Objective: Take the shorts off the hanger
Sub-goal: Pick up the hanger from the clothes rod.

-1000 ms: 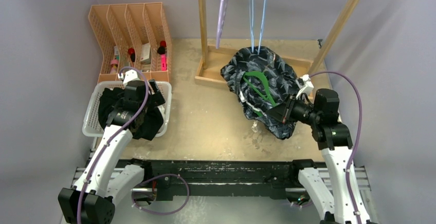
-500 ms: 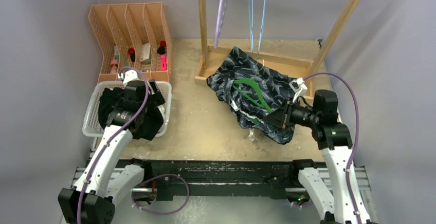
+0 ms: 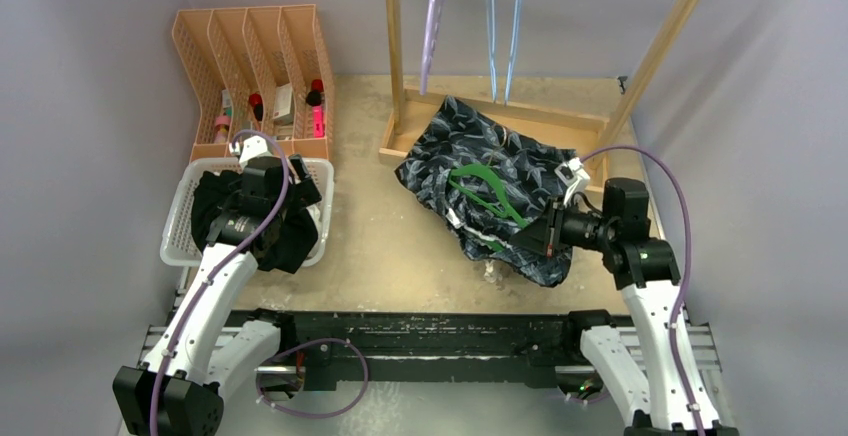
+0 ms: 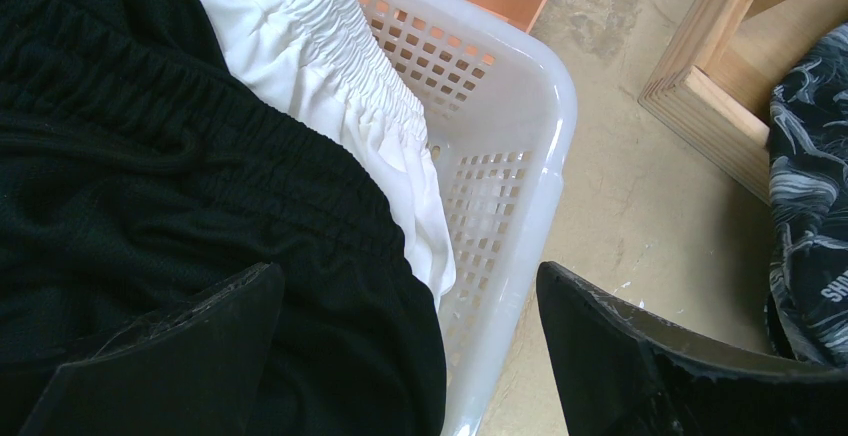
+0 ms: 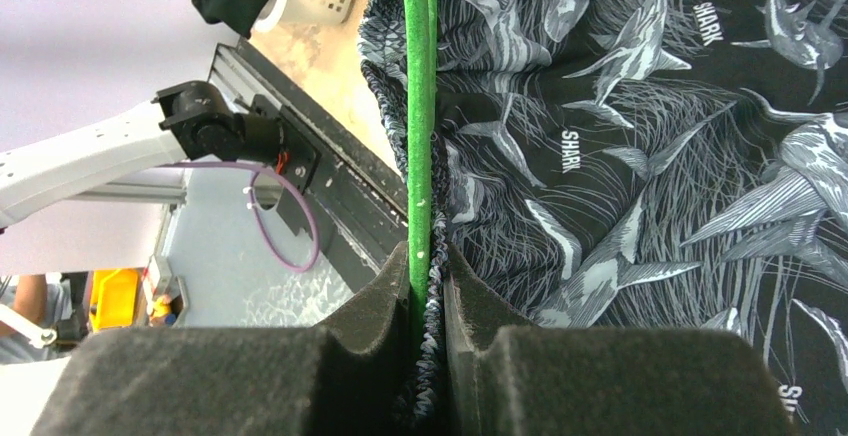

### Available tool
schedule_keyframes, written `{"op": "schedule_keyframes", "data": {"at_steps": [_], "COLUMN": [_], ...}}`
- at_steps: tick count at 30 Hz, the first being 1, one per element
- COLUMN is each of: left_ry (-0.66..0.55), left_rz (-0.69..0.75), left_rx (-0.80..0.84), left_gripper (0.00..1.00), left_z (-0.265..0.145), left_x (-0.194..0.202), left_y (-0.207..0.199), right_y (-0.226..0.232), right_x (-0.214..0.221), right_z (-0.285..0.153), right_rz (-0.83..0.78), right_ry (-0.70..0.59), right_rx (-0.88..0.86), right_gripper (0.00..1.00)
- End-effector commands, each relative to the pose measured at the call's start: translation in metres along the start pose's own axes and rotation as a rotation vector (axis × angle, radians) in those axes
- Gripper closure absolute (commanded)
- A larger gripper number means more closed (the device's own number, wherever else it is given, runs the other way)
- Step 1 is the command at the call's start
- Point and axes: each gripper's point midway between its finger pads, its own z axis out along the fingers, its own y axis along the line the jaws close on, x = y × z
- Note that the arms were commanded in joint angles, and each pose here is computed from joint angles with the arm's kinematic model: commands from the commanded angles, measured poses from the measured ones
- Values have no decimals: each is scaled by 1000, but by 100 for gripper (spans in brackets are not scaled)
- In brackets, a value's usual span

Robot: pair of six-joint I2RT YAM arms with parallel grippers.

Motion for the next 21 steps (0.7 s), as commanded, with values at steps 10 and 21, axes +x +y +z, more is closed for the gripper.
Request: {"op": "schedule_keyframes", "data": {"at_steps": [10,21], "left_ry": [-39,-49], "left_rz": [-10,-18], "left_rx": [13,8], "left_gripper": [4,4], "left_z": [-4,-6], "left_x": [-11,-13], "left_y": [-3,-1], "right_y": [37,127], "right_x": [-6,-34], "right_z": [26,10], "right_rz": [-83,-248], "right_ry": [64,3], "right_rx": [-46,-261], "right_gripper": [100,100]}}
